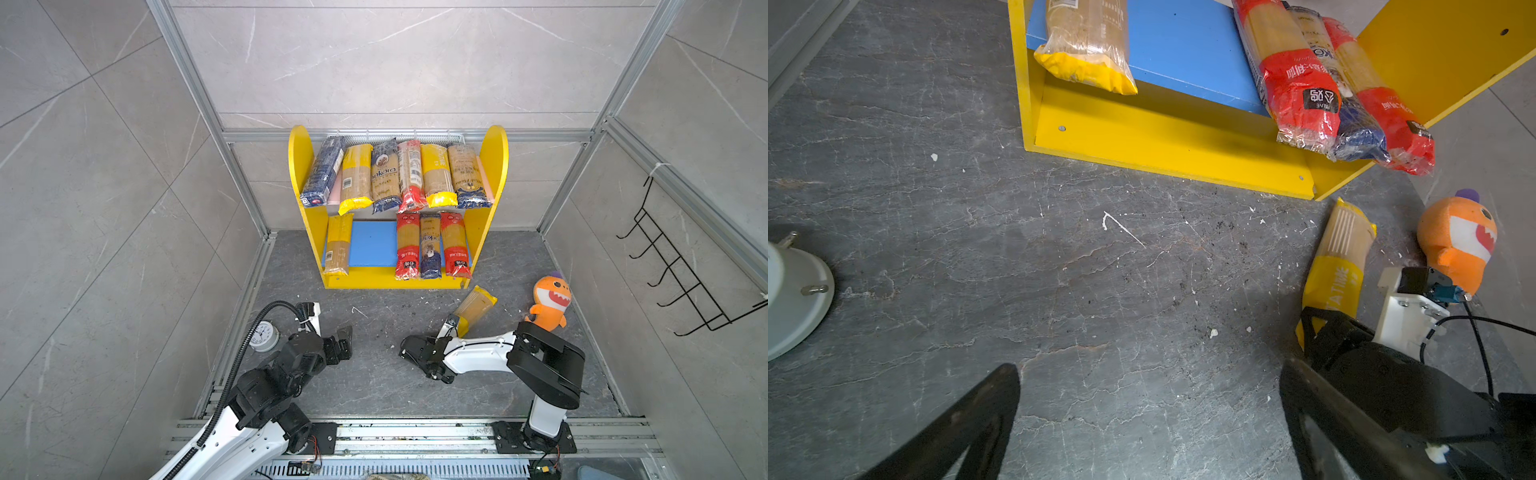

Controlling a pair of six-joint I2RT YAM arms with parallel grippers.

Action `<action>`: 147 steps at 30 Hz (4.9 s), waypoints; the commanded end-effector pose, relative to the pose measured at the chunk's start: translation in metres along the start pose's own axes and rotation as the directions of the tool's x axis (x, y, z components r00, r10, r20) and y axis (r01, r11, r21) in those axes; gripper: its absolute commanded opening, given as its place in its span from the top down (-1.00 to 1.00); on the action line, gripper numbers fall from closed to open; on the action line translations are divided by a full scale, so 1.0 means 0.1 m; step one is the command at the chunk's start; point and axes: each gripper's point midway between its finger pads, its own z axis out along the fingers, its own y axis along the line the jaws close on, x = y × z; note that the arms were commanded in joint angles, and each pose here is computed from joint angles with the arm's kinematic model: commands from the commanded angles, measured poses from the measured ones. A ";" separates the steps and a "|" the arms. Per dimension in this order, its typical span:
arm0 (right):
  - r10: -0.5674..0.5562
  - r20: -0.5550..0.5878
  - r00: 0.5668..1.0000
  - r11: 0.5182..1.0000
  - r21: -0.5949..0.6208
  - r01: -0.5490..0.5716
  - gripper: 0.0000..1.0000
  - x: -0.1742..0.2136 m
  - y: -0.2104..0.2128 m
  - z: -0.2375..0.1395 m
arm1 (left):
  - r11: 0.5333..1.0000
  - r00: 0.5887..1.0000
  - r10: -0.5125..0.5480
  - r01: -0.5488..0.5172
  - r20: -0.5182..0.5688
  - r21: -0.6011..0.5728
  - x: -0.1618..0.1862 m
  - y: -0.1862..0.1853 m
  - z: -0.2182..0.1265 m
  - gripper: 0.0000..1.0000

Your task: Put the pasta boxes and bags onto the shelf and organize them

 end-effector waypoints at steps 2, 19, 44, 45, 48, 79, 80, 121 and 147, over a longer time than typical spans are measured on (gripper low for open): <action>-0.113 -0.230 0.967 0.991 0.043 0.126 0.62 0.66 -0.37 0.05 | 1.000 1.000 0.013 -0.013 -0.001 0.022 -0.02 -0.06 0.00 -1.00; -0.324 -0.116 0.939 0.930 -0.222 0.294 1.00 0.58 -0.14 -0.90 | 1.000 1.000 -0.021 0.021 0.006 -0.007 -0.04 0.01 -0.05 -1.00; -0.456 0.096 0.885 0.572 -0.730 0.374 1.00 0.30 0.68 -2.52 | 0.995 0.995 -0.061 0.067 0.081 -0.077 -0.13 0.27 -0.28 -1.00; -0.454 0.105 0.885 0.567 -0.732 0.378 1.00 0.28 0.70 -2.54 | 0.995 0.995 -0.061 0.068 0.085 -0.078 -0.14 0.27 -0.28 -1.00; -0.441 0.132 0.888 0.557 -0.735 0.386 1.00 0.18 0.76 -2.60 | 0.994 0.994 -0.058 0.066 0.091 -0.084 -0.16 0.28 -0.29 -1.00; -0.198 0.358 0.912 0.702 -0.598 0.387 1.00 -1.90 2.05 -1.98 | 0.996 0.991 0.040 -0.028 0.129 -0.089 -0.58 0.00 -0.26 -1.00; -0.191 0.357 0.914 0.711 -0.592 0.380 1.00 -1.94 2.13 -1.88 | 0.996 0.991 0.039 -0.028 0.128 -0.090 -0.58 0.00 -0.24 -1.00; -0.338 0.212 0.917 0.707 -0.586 0.396 -0.99 -1.49 2.25 -1.40 | 0.993 0.988 0.036 -0.018 0.149 -0.119 -0.51 0.15 -0.31 -1.00; -0.138 0.464 0.875 0.986 -0.017 0.164 -0.99 -1.65 -1.33 -0.93 | 0.928 0.975 0.123 -0.046 0.188 -0.370 -0.33 0.69 0.55 -1.00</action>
